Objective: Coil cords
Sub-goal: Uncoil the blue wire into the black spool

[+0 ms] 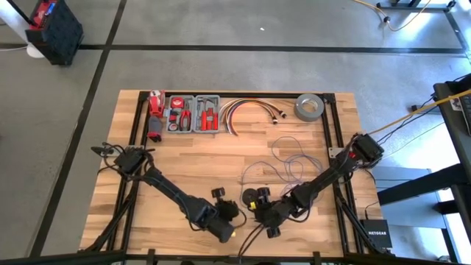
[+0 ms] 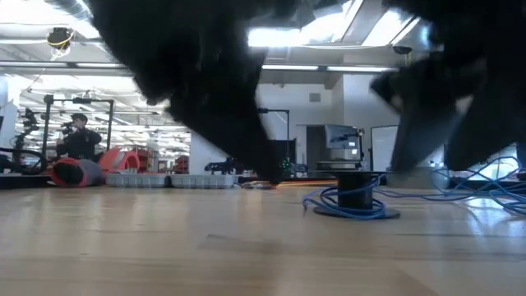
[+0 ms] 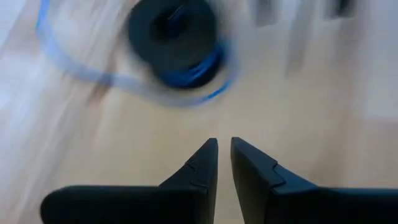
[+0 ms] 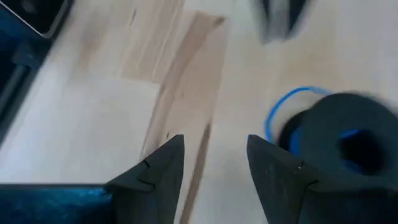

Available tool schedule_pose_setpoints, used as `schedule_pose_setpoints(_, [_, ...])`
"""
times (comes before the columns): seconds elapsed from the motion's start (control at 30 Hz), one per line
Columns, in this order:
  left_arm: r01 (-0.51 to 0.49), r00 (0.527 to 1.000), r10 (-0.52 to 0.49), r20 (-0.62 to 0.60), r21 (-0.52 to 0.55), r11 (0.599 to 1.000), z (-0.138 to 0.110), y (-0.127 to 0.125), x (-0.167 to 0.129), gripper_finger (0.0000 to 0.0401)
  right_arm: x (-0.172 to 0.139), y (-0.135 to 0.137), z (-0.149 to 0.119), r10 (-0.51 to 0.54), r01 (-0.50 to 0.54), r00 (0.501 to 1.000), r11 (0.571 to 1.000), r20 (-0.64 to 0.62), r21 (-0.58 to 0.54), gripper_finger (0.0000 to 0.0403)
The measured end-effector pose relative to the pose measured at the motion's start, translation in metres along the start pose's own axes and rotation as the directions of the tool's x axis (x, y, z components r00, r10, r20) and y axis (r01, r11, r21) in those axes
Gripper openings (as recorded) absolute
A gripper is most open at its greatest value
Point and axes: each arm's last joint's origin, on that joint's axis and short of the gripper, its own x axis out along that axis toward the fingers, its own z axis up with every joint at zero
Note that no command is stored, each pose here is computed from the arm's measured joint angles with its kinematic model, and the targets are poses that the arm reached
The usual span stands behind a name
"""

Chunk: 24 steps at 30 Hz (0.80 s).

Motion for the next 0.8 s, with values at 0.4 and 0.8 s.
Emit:
schedule_pose_setpoints(0.4, [0.018, 0.992, -0.056, 0.117, 0.310, 0.951, 0.019, 0.001, 0.013, 0.0043, -0.022, 0.001, 0.010, -0.247, 0.236, 0.967, 0.960, -0.061, -0.153, 0.0181])
schedule_pose_setpoints(0.8, [0.015, 0.996, -0.056, 0.068, 0.498, 0.867, 0.012, 0.002, 0.035, 0.0139, -0.022, 0.000, 0.010, -0.269, 0.257, 0.961, 0.954, -0.057, -0.154, 0.0181])
